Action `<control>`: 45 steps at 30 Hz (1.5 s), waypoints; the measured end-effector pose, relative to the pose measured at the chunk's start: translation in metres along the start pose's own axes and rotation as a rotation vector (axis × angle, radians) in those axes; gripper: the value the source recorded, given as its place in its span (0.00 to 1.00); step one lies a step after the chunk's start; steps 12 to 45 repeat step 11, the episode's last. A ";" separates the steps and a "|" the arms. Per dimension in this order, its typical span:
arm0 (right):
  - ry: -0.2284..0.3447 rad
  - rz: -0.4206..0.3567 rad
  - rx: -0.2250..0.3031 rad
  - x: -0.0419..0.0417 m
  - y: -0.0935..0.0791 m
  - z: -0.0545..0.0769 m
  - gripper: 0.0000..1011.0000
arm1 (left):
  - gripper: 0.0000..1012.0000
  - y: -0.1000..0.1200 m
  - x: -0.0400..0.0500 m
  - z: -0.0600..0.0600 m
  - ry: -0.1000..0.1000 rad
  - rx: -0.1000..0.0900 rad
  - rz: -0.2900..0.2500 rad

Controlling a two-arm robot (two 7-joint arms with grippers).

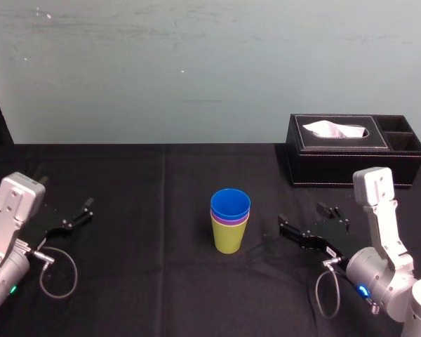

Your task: Stack the three plastic cups sequentially using one hand.

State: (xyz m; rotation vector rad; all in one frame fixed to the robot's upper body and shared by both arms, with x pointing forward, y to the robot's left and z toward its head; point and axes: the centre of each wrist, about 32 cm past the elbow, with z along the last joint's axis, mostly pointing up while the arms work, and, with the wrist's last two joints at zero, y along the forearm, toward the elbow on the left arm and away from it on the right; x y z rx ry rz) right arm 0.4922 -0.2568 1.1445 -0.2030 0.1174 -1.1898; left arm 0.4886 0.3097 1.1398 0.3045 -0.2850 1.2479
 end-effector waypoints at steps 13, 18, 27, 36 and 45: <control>0.000 0.000 0.000 0.0000 0.000 0.000 0.99 | 0.99 0.000 0.0000 0.000 0.000 0.000 0.000; 0.000 0.000 0.000 0.0000 0.000 0.000 0.99 | 0.99 0.000 0.0000 0.000 0.000 0.000 0.000; 0.000 0.000 0.000 0.0000 0.000 0.000 0.99 | 0.99 0.000 0.0000 0.000 0.000 0.000 0.000; 0.000 0.000 0.000 0.0000 0.000 0.000 0.99 | 0.99 0.000 0.0000 0.000 0.000 0.000 0.000; 0.000 0.000 0.000 0.0000 0.000 0.000 0.99 | 0.99 0.000 0.0000 0.000 0.000 0.000 0.000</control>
